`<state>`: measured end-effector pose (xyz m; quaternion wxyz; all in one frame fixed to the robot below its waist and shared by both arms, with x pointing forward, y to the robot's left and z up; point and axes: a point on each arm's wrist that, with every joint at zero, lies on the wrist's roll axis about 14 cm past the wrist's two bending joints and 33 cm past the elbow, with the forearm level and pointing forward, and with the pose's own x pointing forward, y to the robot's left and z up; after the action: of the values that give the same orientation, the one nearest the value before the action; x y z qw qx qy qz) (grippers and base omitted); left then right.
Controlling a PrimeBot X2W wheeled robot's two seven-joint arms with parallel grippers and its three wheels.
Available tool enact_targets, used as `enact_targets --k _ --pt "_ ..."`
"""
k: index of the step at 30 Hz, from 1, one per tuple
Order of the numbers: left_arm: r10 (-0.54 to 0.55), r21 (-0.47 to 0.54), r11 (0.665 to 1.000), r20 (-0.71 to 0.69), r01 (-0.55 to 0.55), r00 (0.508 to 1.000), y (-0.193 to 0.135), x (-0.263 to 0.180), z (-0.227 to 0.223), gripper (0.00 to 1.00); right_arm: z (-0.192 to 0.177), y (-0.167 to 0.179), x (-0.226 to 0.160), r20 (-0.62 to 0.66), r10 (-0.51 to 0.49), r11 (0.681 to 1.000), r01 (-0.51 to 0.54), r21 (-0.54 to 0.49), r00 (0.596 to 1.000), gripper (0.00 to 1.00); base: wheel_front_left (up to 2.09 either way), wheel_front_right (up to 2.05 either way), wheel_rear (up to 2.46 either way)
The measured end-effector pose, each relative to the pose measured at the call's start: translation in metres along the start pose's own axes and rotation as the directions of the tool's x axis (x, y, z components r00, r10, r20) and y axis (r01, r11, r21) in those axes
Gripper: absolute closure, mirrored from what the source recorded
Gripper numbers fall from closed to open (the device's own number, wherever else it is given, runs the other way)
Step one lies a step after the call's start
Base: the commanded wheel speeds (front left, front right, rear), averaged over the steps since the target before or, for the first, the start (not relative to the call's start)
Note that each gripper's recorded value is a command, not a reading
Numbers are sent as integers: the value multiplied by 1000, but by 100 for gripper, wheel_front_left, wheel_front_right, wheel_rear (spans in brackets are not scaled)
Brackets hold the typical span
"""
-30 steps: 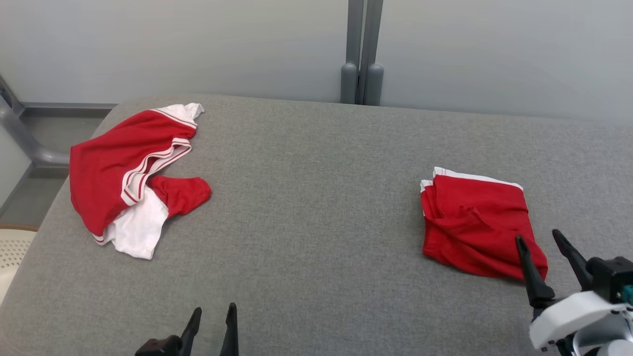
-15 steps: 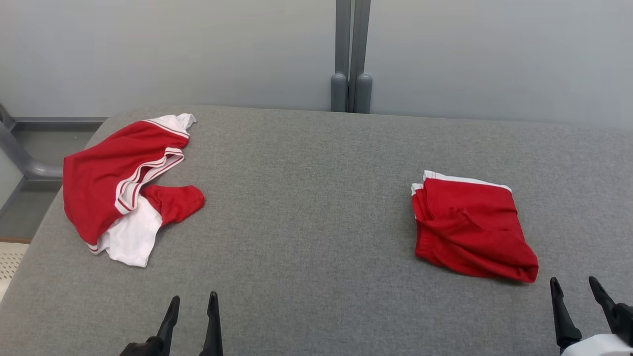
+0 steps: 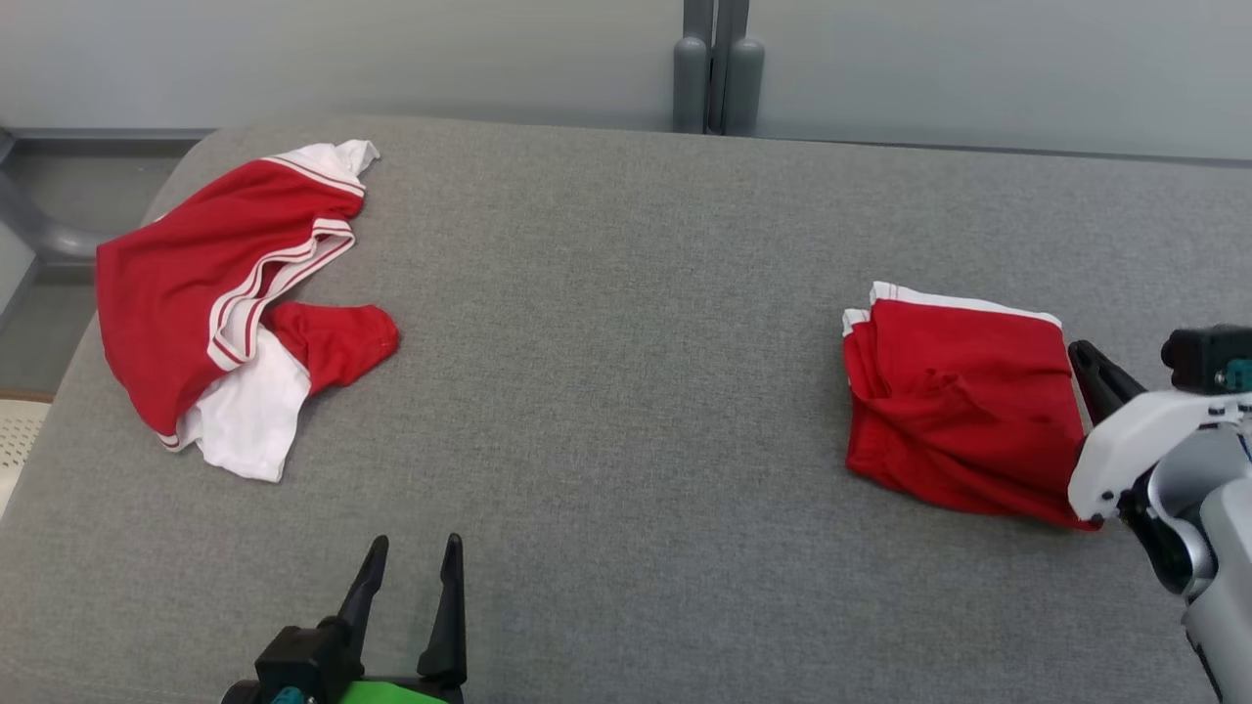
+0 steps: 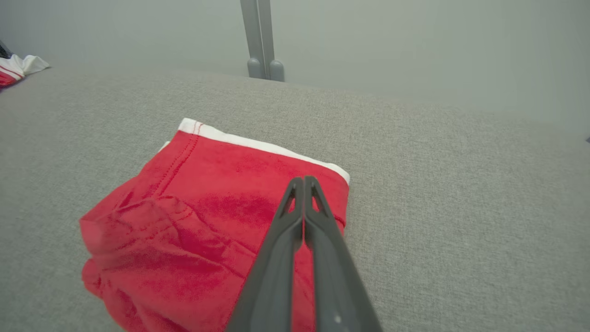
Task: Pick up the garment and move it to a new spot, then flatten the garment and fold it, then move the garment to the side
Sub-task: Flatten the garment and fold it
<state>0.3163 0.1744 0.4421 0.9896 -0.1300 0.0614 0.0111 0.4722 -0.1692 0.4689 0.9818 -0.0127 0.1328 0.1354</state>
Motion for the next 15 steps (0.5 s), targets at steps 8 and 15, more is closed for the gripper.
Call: enact_targets --k 8,15 --pt "7 -49 999 -54 -10 999 -6 -1 -17 0 -31 9 27 -277 80 997 -76 24 958 100 0 0 0" --pt "44 -74 996 -53 -47 998 -2 -7 -17 0 -48 33 22 -333 167 985 -142 97 928 100 0 0 0"
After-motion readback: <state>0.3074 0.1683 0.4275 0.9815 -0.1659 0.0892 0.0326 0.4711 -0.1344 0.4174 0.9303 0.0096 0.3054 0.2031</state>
